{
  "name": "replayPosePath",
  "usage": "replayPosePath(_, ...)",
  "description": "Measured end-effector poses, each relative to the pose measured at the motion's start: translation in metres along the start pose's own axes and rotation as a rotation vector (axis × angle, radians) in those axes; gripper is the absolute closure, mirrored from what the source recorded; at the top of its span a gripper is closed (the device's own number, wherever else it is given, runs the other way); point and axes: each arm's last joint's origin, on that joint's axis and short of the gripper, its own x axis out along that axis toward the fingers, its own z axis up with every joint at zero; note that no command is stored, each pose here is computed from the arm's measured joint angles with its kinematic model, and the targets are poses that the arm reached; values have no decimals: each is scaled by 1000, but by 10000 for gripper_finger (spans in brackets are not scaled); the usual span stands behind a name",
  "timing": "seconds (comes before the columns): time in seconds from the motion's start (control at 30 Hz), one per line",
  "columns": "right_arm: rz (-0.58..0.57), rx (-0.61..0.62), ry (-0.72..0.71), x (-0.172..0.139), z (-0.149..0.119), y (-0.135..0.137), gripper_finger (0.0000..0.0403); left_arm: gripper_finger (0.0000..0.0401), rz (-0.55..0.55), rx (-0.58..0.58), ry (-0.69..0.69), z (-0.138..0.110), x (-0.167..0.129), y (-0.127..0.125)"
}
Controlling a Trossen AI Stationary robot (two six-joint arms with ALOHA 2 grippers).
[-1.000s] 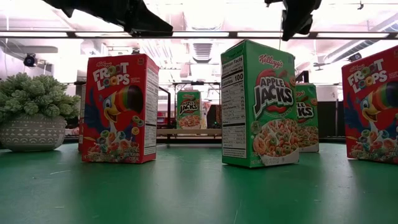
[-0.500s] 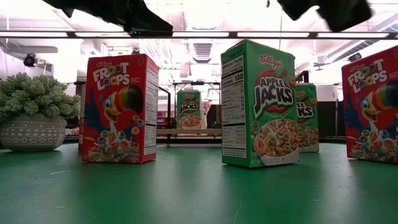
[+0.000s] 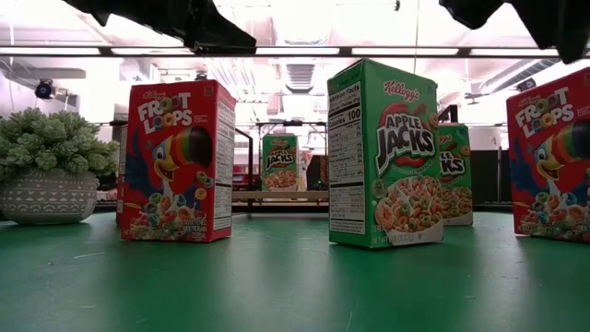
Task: Stack cereal on shelf
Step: Put the bottom right red cereal box on the shelf
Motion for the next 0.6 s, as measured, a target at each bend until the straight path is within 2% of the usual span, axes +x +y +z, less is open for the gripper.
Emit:
replayPosePath(0.2,-42,-3,6,15,-2,9,110,170,5,14,-18,2,0,0)
replayPosePath(0.33,-73,-22,-17,23,1,12,72,170,5,24,-18,2,0,0)
replayPosePath(0.47,-90,-38,-38,27,2,14,65,170,5,25,-19,2,0,0)
replayPosePath(0.6,-107,-37,-59,30,4,15,83,170,5,27,-18,2,0,1)
